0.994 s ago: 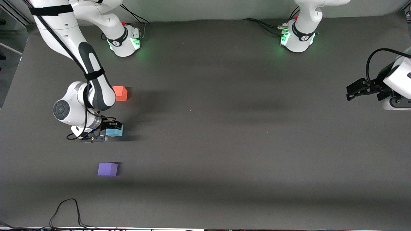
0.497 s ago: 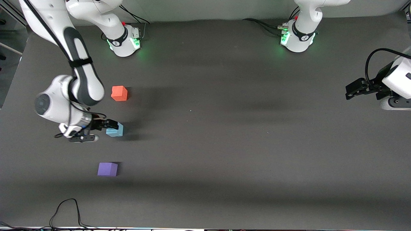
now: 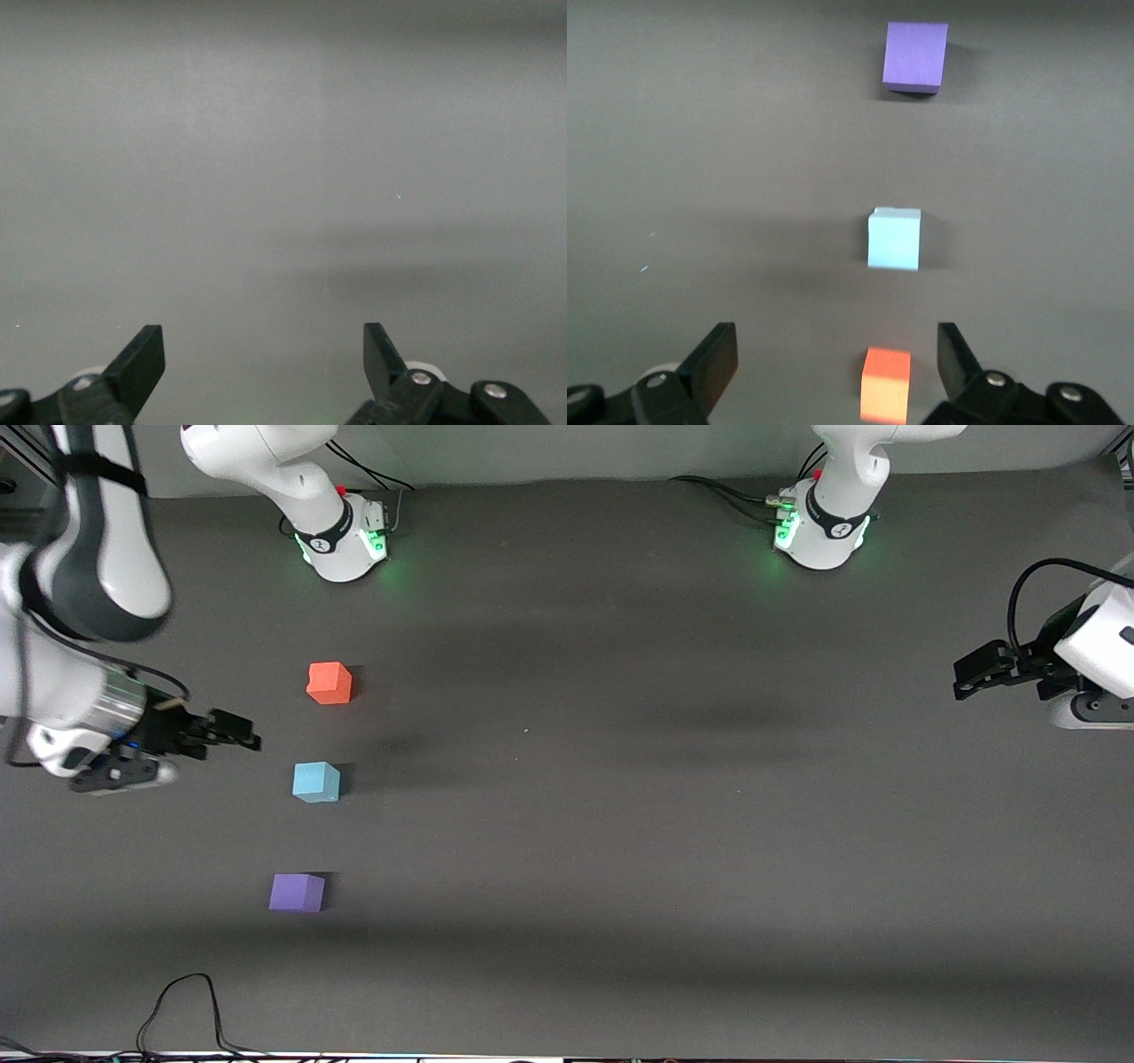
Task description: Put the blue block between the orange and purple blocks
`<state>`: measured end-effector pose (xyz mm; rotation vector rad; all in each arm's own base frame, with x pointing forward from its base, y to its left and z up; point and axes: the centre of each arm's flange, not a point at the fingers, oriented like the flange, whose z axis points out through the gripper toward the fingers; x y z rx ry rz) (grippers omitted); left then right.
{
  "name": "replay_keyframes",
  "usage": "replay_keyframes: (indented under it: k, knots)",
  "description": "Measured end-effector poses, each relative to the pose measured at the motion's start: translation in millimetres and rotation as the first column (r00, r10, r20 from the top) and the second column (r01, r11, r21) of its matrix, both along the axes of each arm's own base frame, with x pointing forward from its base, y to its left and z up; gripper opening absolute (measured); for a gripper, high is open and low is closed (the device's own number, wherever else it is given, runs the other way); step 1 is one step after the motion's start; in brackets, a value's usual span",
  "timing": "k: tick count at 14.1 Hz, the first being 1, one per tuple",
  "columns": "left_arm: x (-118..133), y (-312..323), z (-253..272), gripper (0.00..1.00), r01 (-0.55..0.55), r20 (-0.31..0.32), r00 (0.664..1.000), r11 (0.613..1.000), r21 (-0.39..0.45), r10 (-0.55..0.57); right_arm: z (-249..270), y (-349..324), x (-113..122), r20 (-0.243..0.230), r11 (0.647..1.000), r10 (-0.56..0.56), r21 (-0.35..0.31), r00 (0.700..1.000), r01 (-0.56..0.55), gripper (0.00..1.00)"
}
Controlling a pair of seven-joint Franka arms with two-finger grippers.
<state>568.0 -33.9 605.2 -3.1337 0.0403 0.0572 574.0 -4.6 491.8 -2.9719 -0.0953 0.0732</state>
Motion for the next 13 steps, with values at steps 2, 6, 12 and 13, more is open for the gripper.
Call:
replay_keyframes:
  k: [2, 6, 12, 13]
  knots:
    - [-0.1, -1.9, 0.1, 1.00, 0.003, 0.000, 1.000, 1.000, -0.001, -0.003, 44.3, -4.1, -3.7, 0.003, 1.000, 0.004, 0.009, 1.000, -0.004, 1.00]
    - [-0.2, -3.0, 0.1, 1.00, 0.005, 0.000, 1.000, 1.000, -0.003, -0.005, 89.1, 3.9, -20.0, 0.002, 1.000, -0.017, -0.006, 1.000, 0.017, 1.00]
    - [-0.2, -3.4, 0.0, 1.00, 0.005, 0.000, 1.000, 1.000, -0.004, -0.005, 106.0, 16.6, -35.0, 0.003, 0.997, -0.025, -0.076, 1.000, 0.025, 1.00]
    - [-0.2, -3.4, 0.0, 1.00, 0.005, 0.000, 1.000, 1.000, -0.005, -0.005, 103.7, 12.3, -35.2, -0.001, 0.996, -0.030, -0.089, 1.000, 0.029, 1.00]
